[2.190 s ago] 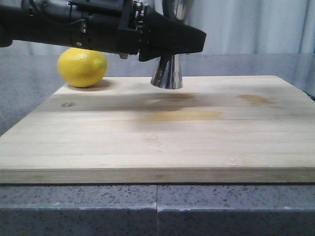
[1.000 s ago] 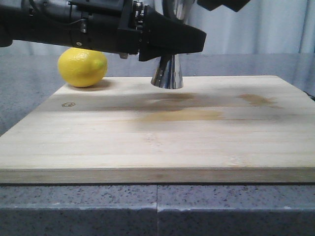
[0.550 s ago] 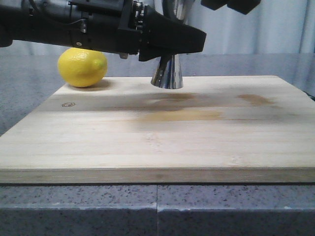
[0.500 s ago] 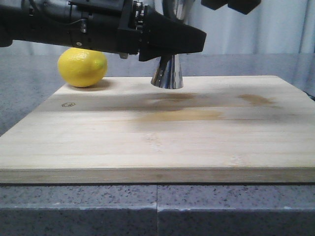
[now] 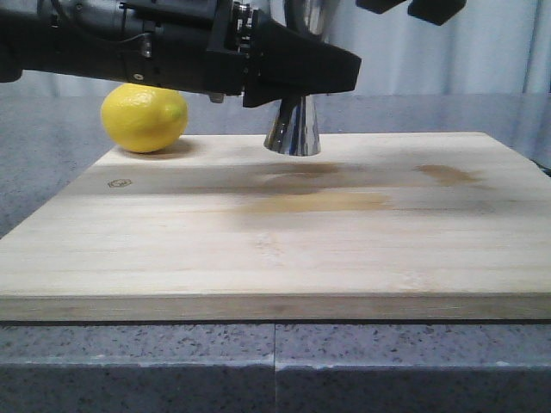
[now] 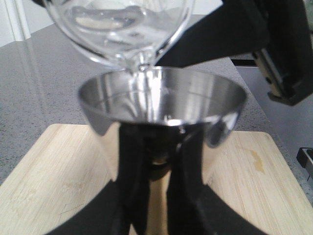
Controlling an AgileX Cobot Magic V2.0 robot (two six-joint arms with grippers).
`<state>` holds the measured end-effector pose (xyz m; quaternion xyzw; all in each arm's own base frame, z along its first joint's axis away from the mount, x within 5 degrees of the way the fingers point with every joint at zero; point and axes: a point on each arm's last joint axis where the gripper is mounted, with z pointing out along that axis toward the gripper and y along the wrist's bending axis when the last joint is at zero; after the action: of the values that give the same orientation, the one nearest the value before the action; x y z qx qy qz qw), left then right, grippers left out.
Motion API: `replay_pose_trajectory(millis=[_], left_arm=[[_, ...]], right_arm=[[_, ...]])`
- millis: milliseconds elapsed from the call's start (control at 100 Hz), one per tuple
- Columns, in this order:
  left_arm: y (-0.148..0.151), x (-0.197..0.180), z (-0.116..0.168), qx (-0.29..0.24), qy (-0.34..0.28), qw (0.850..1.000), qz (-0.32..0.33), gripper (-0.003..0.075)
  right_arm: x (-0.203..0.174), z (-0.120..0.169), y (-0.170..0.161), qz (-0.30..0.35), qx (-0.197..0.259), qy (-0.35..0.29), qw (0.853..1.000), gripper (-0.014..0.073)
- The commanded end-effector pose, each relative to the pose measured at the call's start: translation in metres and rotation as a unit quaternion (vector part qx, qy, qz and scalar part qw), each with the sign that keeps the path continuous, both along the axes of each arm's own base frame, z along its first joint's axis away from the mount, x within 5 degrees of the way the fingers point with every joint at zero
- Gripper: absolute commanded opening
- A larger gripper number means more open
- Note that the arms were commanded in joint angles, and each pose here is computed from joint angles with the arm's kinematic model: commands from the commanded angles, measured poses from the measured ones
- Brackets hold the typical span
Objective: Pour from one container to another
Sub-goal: 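Tilt the beaker with the right gripper, pouring liquid into the jigger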
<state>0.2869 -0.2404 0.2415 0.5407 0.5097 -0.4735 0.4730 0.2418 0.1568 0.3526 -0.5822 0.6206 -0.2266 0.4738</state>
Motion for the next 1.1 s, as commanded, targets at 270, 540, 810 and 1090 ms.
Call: replay_pose_trajectory(millis=[270, 540, 810, 1090], left_arm=[[-0.0018, -0.0054, 0.0344, -0.072, -0.014, 0.997, -0.011, 0.0102], [-0.0018, -0.0054, 0.0344, -0.072, -0.014, 0.997, -0.011, 0.0102], [-0.0018, -0.0054, 0.0344, -0.072, -0.014, 0.997, -0.011, 0.0102], [-0.0018, -0.0054, 0.0344, -0.072, -0.014, 0.997, -0.011, 0.0102]], right_arm=[[-0.0026, 0.0234, -0.0016, 0.025, -0.014, -0.057, 0.998, 0.0298], [-0.0023, 0.0239, -0.0020, 0.026, -0.021, -0.063, 0.997, 0.0298], [-0.0023, 0.0240, -0.0018, 0.026, -0.021, -0.063, 0.997, 0.0298], [-0.0022, 0.0241, -0.0019, 0.026, -0.023, -0.065, 0.997, 0.0298]])
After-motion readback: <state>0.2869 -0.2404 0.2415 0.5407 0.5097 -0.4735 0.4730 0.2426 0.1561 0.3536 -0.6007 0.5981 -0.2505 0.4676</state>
